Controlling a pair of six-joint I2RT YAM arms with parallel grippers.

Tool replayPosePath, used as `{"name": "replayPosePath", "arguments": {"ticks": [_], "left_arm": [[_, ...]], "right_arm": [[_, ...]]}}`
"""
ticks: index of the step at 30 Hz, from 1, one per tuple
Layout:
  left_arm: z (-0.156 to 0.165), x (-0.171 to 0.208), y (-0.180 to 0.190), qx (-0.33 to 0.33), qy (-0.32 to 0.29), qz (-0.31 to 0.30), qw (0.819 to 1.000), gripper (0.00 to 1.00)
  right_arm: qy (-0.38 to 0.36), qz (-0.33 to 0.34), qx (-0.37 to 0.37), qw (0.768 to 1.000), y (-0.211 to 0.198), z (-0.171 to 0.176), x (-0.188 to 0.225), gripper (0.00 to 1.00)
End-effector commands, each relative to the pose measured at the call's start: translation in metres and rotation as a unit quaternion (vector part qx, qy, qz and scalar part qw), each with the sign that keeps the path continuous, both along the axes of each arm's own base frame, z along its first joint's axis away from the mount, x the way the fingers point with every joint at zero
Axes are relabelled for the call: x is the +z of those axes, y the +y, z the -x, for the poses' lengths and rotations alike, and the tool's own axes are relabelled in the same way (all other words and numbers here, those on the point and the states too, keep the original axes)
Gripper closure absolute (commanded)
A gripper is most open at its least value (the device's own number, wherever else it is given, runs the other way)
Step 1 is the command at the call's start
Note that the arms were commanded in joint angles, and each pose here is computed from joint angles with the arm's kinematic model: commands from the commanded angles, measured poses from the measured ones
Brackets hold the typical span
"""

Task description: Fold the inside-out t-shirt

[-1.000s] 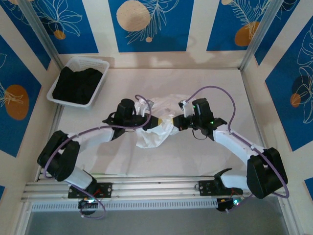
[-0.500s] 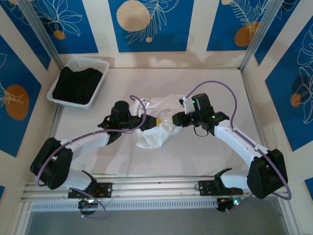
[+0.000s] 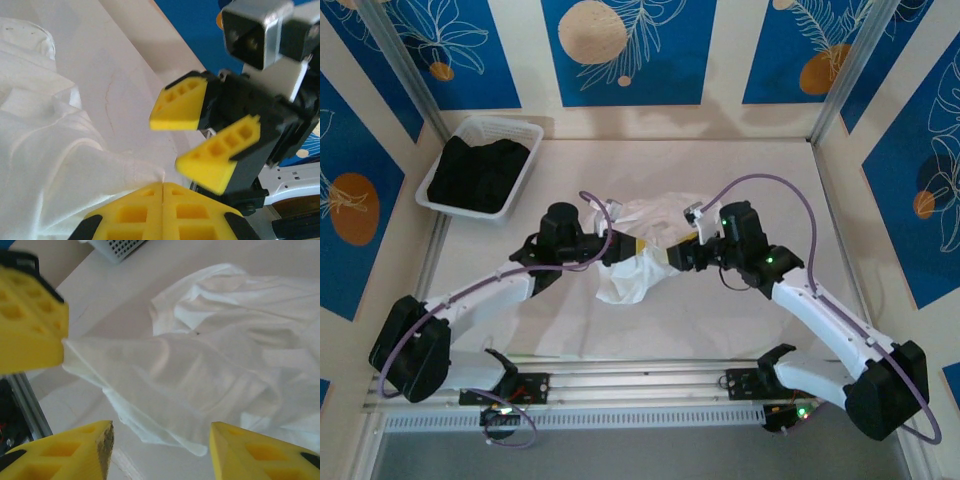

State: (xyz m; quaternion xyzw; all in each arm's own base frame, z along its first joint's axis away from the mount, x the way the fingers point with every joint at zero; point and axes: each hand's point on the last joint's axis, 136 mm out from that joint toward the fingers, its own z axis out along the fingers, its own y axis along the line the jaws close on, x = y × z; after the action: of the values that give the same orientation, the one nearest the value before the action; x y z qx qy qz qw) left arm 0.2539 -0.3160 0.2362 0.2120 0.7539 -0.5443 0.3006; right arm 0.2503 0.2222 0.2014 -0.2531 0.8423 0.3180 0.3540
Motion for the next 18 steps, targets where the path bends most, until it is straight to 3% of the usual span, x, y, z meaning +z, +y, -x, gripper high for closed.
{"name": "replayPosePath", "arguments": {"ticks": [1,13,14,18], "left_arm": [[-0.002,0.024,0.003,0.004,-0.033,0.009,0.999,1.0],[0.003,0.025,0.006,0.004,-0.036,0.009,0.999,1.0],[0.003,0.025,0.006,0.005,-0.036,0.009,0.999,1.0],[-0.003,0.026,0.013,0.031,-0.043,-0.01,0.999,1.0]], "right_arm": [[-0.03,0.011,0.025,0.999,0.009,0.005,-0.011,0.44],[-0.033,0.056,-0.043,0.997,0.005,-0.032,-0.034,0.48],[-0.031,0.056,-0.041,0.997,0.006,-0.033,-0.034,0.52],[-0.027,0.054,-0.039,0.997,0.006,-0.033,-0.021,0.85]]}}
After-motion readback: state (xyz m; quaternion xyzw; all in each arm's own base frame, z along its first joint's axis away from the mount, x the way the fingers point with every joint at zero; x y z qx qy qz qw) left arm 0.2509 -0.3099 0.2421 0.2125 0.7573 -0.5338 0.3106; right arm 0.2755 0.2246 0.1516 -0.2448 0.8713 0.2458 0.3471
